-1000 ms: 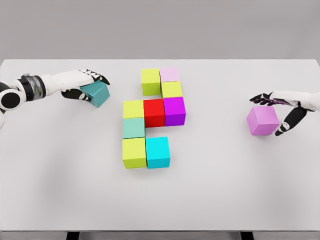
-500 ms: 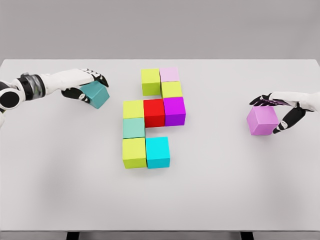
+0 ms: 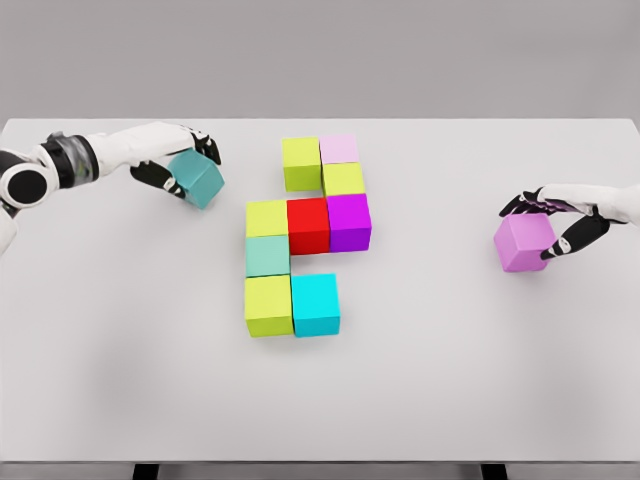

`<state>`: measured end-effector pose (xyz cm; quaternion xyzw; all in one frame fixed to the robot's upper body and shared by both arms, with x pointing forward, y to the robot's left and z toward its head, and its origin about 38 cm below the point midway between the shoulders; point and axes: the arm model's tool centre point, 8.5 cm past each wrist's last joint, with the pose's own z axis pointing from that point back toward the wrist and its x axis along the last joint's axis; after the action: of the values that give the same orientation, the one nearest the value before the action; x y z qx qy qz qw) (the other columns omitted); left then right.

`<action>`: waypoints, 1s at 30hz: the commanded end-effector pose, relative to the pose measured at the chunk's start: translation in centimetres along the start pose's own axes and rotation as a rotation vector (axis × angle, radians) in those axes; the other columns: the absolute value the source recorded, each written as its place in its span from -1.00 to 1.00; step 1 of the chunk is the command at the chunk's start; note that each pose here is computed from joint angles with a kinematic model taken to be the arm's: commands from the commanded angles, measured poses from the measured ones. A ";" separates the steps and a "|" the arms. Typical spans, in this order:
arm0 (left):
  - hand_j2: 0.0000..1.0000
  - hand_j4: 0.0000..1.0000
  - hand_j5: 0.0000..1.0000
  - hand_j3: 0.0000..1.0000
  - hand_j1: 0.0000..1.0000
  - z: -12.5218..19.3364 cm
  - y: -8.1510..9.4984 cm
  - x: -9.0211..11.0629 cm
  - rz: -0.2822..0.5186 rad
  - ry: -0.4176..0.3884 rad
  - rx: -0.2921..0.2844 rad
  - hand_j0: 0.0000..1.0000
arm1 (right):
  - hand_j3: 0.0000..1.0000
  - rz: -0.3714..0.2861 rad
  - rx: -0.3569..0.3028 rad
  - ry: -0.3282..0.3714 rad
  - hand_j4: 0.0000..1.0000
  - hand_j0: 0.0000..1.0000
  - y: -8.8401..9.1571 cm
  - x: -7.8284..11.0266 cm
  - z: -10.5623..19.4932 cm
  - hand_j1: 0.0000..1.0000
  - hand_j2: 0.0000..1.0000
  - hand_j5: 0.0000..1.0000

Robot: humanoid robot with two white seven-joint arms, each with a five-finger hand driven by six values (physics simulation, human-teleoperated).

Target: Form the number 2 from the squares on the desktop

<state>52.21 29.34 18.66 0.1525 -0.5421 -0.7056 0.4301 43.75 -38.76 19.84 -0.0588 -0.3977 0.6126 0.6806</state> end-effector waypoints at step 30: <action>-0.18 -0.18 -0.18 -0.18 -0.18 -4.5 1.9 2.8 0.146 0.047 0.093 -0.18 | 0.38 0.364 0.032 -0.459 0.38 0.38 1.2 7.3 2.4 0.38 0.38 0.38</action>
<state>54.39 24.27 19.39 0.1489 -0.5716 -0.6495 0.4788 41.27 -33.76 24.04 0.0128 -0.5091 0.7212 0.4696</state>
